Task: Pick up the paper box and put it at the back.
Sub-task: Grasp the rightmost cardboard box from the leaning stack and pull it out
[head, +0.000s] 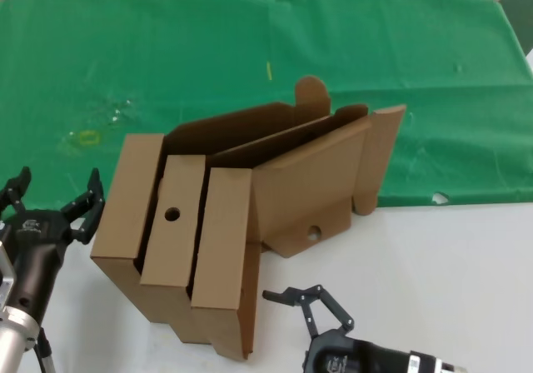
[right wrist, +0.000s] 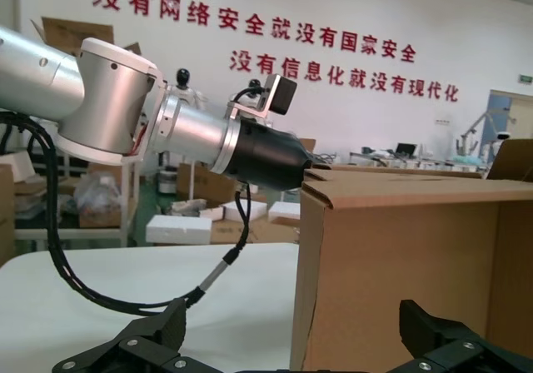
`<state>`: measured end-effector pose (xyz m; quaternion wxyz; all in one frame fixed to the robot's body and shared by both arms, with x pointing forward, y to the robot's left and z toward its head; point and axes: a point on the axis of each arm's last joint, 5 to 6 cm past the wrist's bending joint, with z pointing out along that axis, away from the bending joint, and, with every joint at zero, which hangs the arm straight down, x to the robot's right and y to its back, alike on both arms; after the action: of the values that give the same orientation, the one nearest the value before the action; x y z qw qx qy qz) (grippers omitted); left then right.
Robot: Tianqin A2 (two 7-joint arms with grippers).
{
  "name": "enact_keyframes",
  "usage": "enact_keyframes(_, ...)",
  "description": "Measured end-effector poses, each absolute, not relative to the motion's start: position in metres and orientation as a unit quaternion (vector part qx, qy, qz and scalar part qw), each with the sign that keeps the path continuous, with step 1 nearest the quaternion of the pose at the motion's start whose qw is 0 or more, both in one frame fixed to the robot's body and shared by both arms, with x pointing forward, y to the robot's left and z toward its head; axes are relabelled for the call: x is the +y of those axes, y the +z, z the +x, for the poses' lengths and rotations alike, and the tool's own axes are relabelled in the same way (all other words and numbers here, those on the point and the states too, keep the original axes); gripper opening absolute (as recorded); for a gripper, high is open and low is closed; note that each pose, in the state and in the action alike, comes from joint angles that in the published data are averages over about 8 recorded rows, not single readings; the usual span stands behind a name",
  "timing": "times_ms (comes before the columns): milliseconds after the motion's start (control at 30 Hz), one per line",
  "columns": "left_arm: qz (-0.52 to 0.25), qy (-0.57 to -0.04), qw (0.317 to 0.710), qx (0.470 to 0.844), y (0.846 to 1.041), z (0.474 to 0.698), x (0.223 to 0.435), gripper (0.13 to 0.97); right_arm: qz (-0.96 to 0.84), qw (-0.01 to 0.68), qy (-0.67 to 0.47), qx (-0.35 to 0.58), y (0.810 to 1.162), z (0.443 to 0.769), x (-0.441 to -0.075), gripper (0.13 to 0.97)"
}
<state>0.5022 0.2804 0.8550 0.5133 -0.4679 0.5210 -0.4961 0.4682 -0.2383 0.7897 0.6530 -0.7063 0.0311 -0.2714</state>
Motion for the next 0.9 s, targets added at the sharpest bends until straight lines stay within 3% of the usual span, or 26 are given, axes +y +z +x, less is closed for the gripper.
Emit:
enact_keyframes(367, -0.468, -0.496, 0.513, 0.521, 0.855, 0.502, 0.280, 0.471, -0.708, 0.661, -0.249, 0.018, 0.773, 0.489, -0.231, 0.815)
enact_keyframes(500, -0.468, -0.496, 0.513, 0.521, 0.855, 0.502, 0.280, 0.388, -0.709, 0.661, -0.247, 0.021, 0.770, 0.494, -0.227, 0.815)
enact_keyframes(567, -0.468, -0.496, 0.513, 0.521, 0.855, 0.502, 0.280, 0.388, -0.708, 0.661, -0.246, 0.023, 0.770, 0.496, -0.225, 0.770)
enact_keyframes(900, -0.468, -0.496, 0.513, 0.521, 0.855, 0.502, 0.280, 0.226, -0.714, 0.656, -0.244, 0.028, 0.767, 0.501, -0.217, 0.523)
